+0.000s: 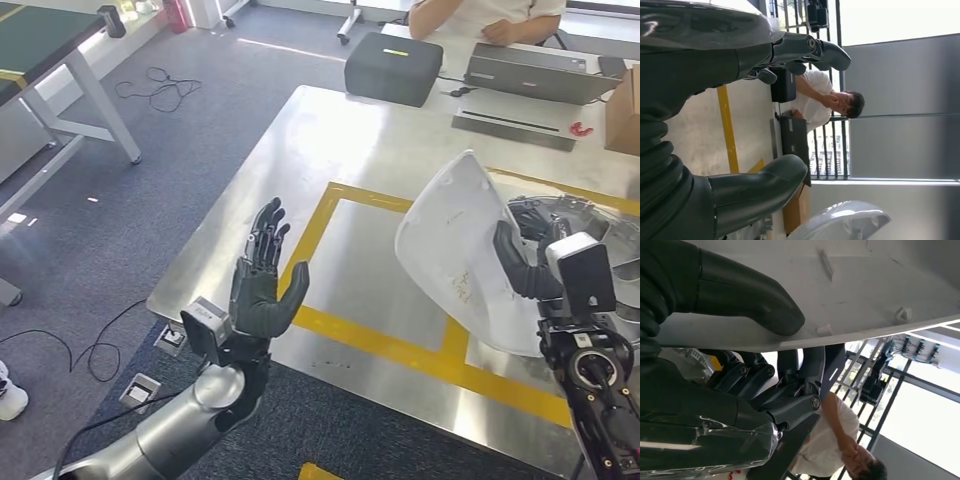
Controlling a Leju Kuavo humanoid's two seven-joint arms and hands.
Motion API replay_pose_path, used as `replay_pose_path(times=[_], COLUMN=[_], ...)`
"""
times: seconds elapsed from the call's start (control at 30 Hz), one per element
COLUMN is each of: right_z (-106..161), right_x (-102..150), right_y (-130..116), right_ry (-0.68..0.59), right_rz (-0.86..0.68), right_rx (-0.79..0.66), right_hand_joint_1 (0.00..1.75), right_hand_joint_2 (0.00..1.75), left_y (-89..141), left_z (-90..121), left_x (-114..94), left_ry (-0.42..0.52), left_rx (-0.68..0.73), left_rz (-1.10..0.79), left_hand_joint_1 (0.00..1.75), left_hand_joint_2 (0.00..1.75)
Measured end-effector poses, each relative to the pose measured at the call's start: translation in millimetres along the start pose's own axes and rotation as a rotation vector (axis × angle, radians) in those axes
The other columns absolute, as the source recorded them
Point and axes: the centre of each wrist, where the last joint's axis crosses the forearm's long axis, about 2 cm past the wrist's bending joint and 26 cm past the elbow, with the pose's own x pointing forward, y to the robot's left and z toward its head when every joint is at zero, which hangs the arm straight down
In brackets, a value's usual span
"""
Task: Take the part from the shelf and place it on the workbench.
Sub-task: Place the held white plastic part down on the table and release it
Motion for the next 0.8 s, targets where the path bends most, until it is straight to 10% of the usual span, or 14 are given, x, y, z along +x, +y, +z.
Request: replay_pose_path(times=[0.6, 0.73, 0.8], right_z=[-60.1, -62.3, -64.3], right_x=[-39.1, -41.5, -41.0], right_y=[52.5, 72.6, 80.7], right_ry=[0.178, 0.207, 0.213], right_rz=[0.168, 0.186, 0.184], right_rx=[0.168, 0.21, 0.226], right_hand_joint_1=[1.75, 0.0, 0.0], right_hand_joint_2=[1.75, 0.0, 0.0], left_y=[-17.7, -21.1, -22.6], left_z=[-17.1, -20.5, -20.8], left_x=[-3.1, -5.5, -6.8], left_ry=[-0.045, -0.051, -0.052], left_rx=[-0.042, -0.044, -0.044], left_rz=[0.085, 0.092, 0.094], left_hand_joint_1=[0.0, 0.0, 0.0], left_hand_joint_2=[1.75, 1.75, 1.75])
